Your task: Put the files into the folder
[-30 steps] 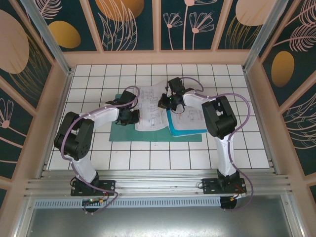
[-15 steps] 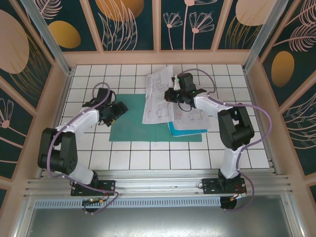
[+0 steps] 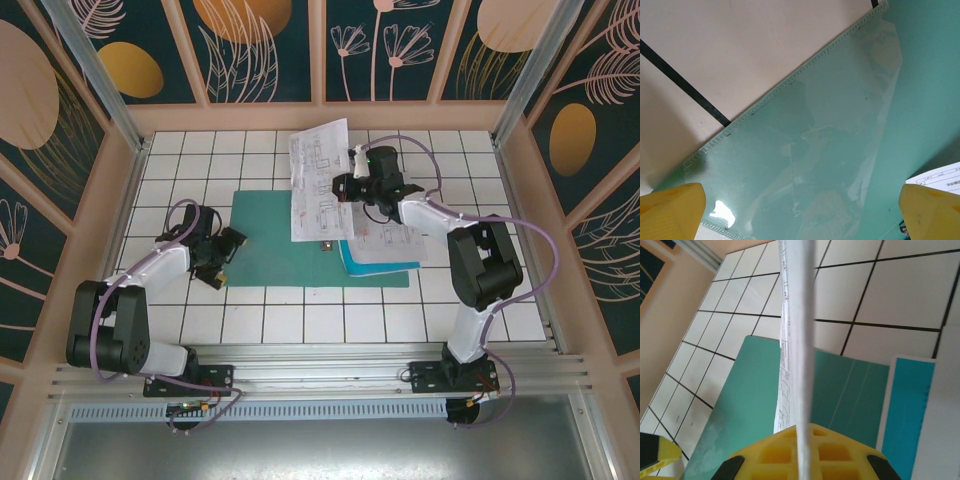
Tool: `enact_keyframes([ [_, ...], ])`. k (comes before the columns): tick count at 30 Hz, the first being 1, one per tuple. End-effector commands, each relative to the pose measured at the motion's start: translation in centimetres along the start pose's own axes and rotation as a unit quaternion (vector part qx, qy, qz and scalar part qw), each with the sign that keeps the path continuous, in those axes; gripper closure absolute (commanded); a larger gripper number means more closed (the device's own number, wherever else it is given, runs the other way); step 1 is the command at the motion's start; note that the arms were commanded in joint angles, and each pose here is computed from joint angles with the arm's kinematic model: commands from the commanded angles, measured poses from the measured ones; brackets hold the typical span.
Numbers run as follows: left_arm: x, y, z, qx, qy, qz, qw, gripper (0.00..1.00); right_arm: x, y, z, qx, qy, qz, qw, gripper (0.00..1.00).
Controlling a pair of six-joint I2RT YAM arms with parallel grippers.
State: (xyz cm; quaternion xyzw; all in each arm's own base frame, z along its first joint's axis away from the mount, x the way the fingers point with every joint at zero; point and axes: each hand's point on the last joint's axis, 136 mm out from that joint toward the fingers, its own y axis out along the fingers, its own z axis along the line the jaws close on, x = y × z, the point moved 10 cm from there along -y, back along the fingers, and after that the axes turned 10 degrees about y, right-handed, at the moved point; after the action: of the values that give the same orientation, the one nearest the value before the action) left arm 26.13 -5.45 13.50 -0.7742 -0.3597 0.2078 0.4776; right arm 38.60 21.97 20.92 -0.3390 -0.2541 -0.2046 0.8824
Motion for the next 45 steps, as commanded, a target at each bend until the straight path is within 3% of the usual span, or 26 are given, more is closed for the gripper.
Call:
enact_keyframes([
  [1,-0.2,0.1,0.5,-0.002,-0.021,0.004,1.0,0.01,-0.3,-0.7,2.0,0.036,-0.027,-0.007,0.999,1.0],
  [11,-0.2,0.1,1.5,0.035,-0.003,-0.015,0.999,0.01,-1.8,-0.1,3.0,0.052,-0.024,0.012,0.998,1.0],
  [33,0.3,-1.1,0.5,0.024,0.026,-0.039,0.999,0.01,-3.6,1.1,2.3,0.088,0.026,0.056,0.994,1.0],
  [45,0.6,0.1,1.0,0.028,0.033,-0.014,0.999,0.01,-4.6,1.8,0.3,0.111,0.08,0.068,0.988,1.0],
])
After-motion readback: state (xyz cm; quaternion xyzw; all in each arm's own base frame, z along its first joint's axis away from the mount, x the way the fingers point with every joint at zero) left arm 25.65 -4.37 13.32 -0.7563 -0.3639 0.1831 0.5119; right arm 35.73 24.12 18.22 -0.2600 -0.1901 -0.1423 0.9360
